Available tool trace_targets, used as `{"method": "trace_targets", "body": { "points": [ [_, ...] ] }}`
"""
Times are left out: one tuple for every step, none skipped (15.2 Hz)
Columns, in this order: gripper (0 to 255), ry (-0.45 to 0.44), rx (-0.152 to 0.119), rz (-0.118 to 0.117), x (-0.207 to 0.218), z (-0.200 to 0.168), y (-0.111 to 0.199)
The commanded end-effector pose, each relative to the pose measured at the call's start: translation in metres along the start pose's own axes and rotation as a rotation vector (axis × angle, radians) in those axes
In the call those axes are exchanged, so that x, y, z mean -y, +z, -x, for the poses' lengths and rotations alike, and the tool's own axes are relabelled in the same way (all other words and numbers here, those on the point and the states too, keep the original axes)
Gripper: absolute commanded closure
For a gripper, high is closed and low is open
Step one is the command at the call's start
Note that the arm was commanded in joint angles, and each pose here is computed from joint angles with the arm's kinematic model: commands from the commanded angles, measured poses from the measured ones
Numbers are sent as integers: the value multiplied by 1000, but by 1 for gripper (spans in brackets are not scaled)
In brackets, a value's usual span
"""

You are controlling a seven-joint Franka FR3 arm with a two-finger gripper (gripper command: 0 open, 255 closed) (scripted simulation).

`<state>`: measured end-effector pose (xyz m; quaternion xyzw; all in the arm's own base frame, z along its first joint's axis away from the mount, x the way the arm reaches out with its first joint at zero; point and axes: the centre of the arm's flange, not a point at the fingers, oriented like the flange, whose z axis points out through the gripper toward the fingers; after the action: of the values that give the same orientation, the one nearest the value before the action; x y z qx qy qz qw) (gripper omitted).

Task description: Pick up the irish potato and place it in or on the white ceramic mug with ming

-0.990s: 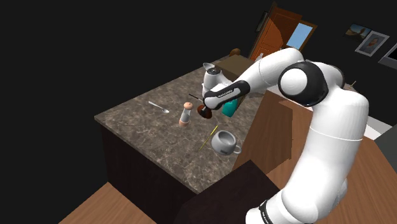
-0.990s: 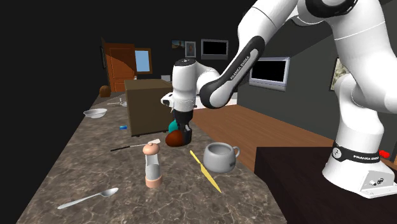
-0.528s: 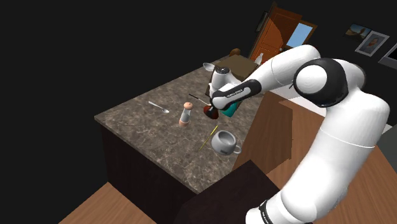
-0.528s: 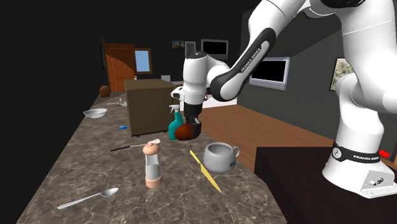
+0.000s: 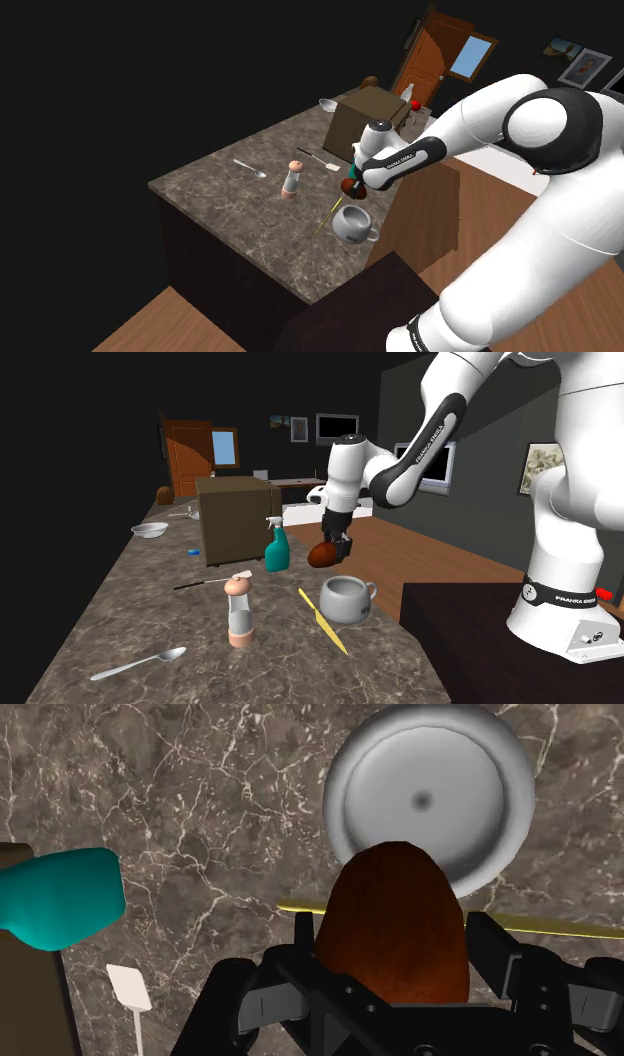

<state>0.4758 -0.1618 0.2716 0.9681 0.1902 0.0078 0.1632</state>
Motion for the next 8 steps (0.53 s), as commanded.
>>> {"method": "trace_targets", "body": {
  "points": [
    [255, -1, -1, 0, 2, 27, 0],
    [255, -1, -1, 0, 2, 40, 0],
    [255, -1, -1, 0, 2, 54, 1],
    [255, -1, -1, 0, 2, 67, 1],
    [255, -1, -1, 0, 2, 86, 1],
    [255, -1, -1, 0, 3, 86, 6],
    [255, -1, -1, 0, 5, 86, 11],
    [255, -1, -1, 0, 7, 86, 16]
  ]
}}
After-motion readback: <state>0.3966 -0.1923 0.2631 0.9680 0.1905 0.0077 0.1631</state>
